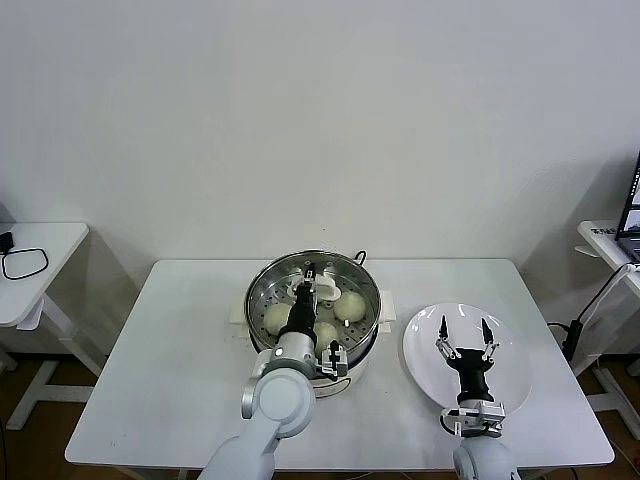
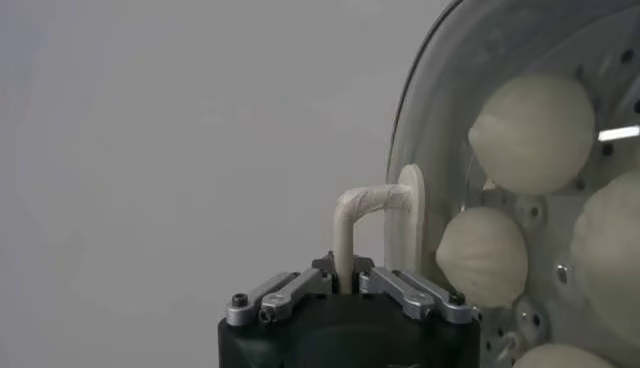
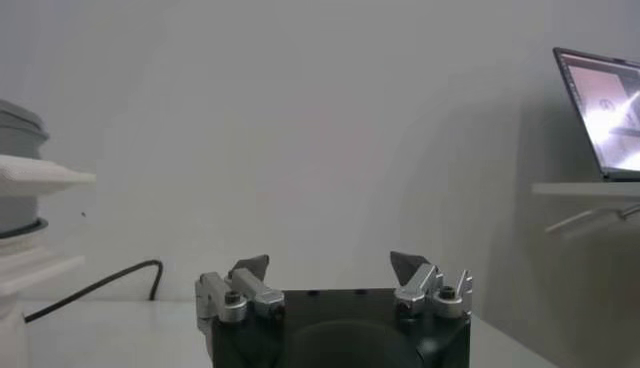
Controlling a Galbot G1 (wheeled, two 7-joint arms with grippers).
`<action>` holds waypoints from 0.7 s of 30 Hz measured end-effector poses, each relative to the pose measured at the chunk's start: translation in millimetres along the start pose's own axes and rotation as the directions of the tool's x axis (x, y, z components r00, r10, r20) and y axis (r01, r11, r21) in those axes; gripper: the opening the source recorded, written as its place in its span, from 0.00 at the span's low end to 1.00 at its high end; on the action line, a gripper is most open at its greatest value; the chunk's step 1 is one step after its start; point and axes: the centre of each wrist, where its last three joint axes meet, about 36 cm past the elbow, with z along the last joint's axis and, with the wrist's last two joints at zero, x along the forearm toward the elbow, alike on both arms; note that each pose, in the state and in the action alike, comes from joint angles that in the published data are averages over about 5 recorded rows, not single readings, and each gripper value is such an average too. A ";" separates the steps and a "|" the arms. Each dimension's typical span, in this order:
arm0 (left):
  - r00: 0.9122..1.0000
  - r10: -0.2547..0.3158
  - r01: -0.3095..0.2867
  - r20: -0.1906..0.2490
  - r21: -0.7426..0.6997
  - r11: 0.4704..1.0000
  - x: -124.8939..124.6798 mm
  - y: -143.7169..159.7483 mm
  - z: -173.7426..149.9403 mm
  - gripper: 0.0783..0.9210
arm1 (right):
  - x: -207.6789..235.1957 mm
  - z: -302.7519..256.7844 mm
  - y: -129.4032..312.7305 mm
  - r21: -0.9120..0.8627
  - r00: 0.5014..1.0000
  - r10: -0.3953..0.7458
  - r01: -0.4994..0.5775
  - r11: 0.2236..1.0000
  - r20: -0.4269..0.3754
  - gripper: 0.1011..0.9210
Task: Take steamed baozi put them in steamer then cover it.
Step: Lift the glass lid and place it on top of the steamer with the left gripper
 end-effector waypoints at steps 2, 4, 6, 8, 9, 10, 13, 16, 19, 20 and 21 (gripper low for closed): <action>1.000 0.001 -0.001 -0.001 -0.005 1.000 -0.5 -1.0 -0.4 0.14 | 0.1 0.0 -0.3 0.000 1.000 0.001 -0.001 1.000 0.000 0.88; 1.000 0.002 -0.002 -0.001 -0.008 1.000 -0.9 -1.6 -0.7 0.14 | 0.0 0.0 -0.8 0.001 1.000 0.001 -0.001 1.000 0.001 0.88; 1.000 0.002 -0.002 -0.001 -0.011 1.000 -1.1 -2.1 -0.8 0.14 | 0.1 -0.1 -1.3 0.001 1.000 0.002 -0.002 1.000 0.001 0.88; 1.000 0.002 -0.002 0.000 -0.012 1.000 -1.3 -2.5 -0.8 0.14 | 0.1 -0.1 -1.6 0.002 1.000 0.002 -0.002 1.000 0.001 0.88; 1.000 0.002 -0.002 0.000 -0.013 1.000 -1.3 -2.7 -0.7 0.14 | 0.1 -0.1 -1.7 0.002 1.000 0.002 -0.002 1.000 0.002 0.88; 1.000 0.002 -0.002 0.001 -0.013 1.000 -1.1 -2.8 -0.6 0.14 | 0.1 -0.1 -1.8 0.002 1.000 0.002 -0.002 1.000 0.002 0.88; 1.000 0.001 -0.001 0.003 -0.014 1.000 -0.5 -3.0 -0.1 0.17 | 0.1 -0.1 -1.9 0.002 1.000 0.003 -0.003 1.000 0.002 0.88; 1.000 0.000 0.000 0.006 -0.014 1.000 0.8 -2.7 0.5 0.27 | 0.1 -0.1 -1.9 0.002 1.000 0.002 -0.002 1.000 0.002 0.88; 1.000 -0.003 0.003 0.007 -0.012 1.000 3.5 -2.0 1.9 0.37 | 0.4 0.0 -2.0 0.002 1.000 0.002 -0.002 1.000 0.002 0.88; 1.000 -0.005 0.005 0.008 -0.010 1.000 4.8 -1.6 2.6 0.40 | 0.4 0.0 -2.1 0.003 1.000 0.002 -0.002 1.000 0.002 0.88; 1.000 -0.007 0.007 0.009 -0.008 1.000 6.2 -1.1 3.2 0.43 | 0.5 -0.1 -2.1 0.003 1.000 0.002 -0.002 1.000 0.002 0.88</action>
